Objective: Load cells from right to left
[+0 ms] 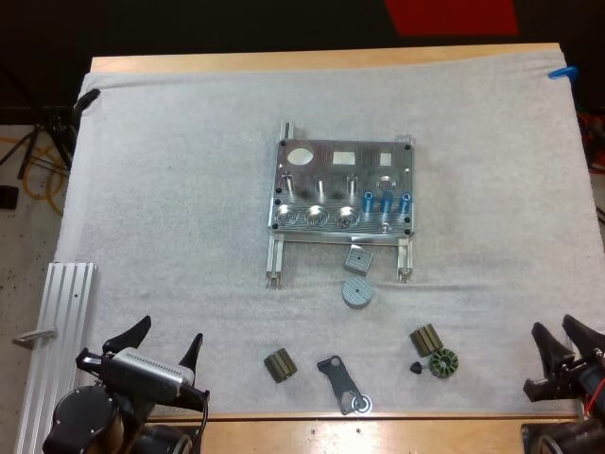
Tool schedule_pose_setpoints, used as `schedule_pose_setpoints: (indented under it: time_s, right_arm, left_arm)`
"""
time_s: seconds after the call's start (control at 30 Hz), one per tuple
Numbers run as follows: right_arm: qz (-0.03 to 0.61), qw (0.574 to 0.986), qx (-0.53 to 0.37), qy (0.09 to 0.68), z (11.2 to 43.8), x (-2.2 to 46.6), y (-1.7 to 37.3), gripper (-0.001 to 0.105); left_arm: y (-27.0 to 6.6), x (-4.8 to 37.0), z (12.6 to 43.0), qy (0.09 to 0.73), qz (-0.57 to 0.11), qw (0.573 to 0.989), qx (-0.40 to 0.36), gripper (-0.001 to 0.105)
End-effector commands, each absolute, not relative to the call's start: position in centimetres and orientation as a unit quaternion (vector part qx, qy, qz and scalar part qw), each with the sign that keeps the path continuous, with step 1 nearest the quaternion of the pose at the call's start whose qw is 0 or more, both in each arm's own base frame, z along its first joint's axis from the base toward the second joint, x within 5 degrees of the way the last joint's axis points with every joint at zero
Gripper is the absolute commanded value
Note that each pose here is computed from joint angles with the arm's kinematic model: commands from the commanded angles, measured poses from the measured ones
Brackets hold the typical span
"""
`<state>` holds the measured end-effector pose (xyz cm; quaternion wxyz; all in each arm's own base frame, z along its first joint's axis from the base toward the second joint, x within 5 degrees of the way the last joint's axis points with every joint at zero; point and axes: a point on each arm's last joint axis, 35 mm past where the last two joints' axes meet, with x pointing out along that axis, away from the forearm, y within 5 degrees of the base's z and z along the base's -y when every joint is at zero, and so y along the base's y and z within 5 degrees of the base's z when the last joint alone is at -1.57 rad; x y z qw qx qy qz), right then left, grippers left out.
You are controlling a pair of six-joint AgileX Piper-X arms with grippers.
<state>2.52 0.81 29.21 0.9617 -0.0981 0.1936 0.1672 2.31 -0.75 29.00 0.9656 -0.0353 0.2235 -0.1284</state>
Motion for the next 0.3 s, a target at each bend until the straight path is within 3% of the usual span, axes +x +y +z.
schedule_pose_setpoints:
  time_s: [0.0,0.27]
  right_arm:
    - [0.156,0.963,-0.101,0.194,29.32,2.64,0.78,0.043]
    - [0.13,0.967,-0.096,0.196,29.32,2.68,0.63,0.043]
  left_arm:
    - [-0.82,2.52,29.18,0.223,-0.13,0.965,-0.042,0.067]
    - [-0.82,2.52,29.18,0.223,-0.13,0.965,-0.042,0.067]
